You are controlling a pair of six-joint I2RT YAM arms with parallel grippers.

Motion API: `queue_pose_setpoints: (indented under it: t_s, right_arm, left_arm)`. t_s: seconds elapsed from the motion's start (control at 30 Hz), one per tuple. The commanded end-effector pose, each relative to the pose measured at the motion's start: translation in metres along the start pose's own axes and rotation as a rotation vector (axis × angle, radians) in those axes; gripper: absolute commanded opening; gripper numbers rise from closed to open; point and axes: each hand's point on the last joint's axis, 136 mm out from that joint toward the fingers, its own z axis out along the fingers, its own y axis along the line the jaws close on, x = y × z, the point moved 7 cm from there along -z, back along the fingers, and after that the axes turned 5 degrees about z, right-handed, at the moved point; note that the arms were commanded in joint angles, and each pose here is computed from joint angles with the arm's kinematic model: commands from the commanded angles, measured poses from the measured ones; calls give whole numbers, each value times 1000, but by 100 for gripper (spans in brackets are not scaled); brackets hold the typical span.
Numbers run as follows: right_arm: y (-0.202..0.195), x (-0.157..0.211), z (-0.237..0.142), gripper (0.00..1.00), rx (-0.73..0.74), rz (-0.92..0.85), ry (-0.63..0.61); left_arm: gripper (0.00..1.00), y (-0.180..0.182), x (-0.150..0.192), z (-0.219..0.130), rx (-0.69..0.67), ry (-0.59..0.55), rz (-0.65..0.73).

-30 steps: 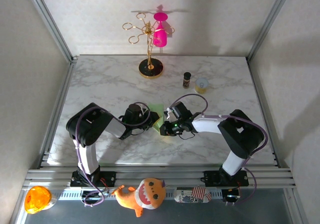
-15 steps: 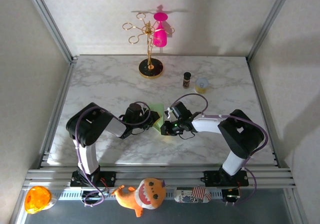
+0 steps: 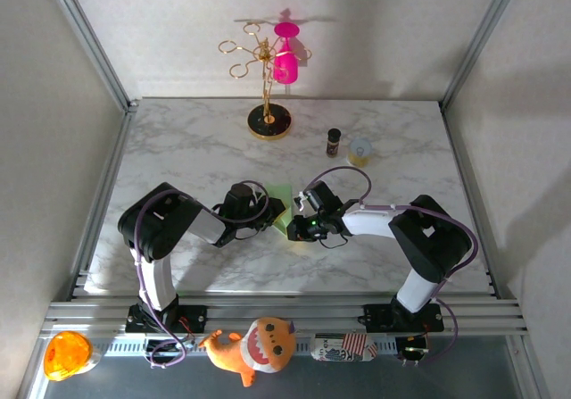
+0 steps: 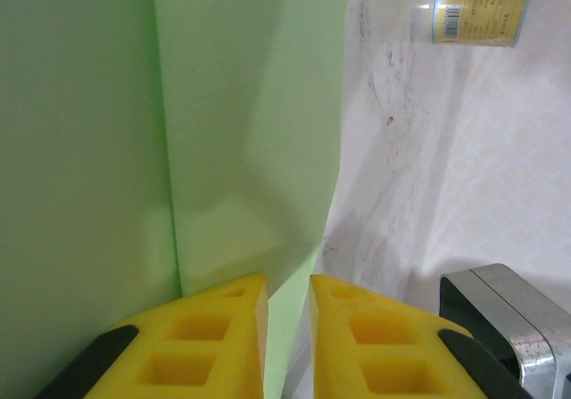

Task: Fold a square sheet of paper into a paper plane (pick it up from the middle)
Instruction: Fourth fold the wing at the center of the table.

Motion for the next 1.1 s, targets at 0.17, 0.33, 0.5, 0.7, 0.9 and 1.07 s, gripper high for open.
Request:
queue_pose_setpoints:
  t_s: [0.17, 0.33, 0.5, 0.7, 0.9, 1.07]
  right_arm:
    - [-20, 14, 6, 18, 92, 37, 68]
    - [-25, 18, 3, 18, 106, 36, 95]
    - [-27, 20, 4, 18, 98, 33, 114]
    - [-26, 21, 1, 18, 93, 24, 123]
    - [-26, 22, -1, 18, 91, 20, 125]
    - [-26, 22, -1, 18, 88, 17, 127]
  left_arm:
    - [21, 15, 0, -1, -153, 23, 12]
    - [22, -39, -19, -5, -87, 7, 180]
    - [21, -50, -25, -8, -103, -3, 272]
    - [15, -38, -24, 1, -148, 30, 302]
    - [13, -30, -26, 11, -162, 43, 296]
    - [13, -23, -26, 16, -171, 48, 286]
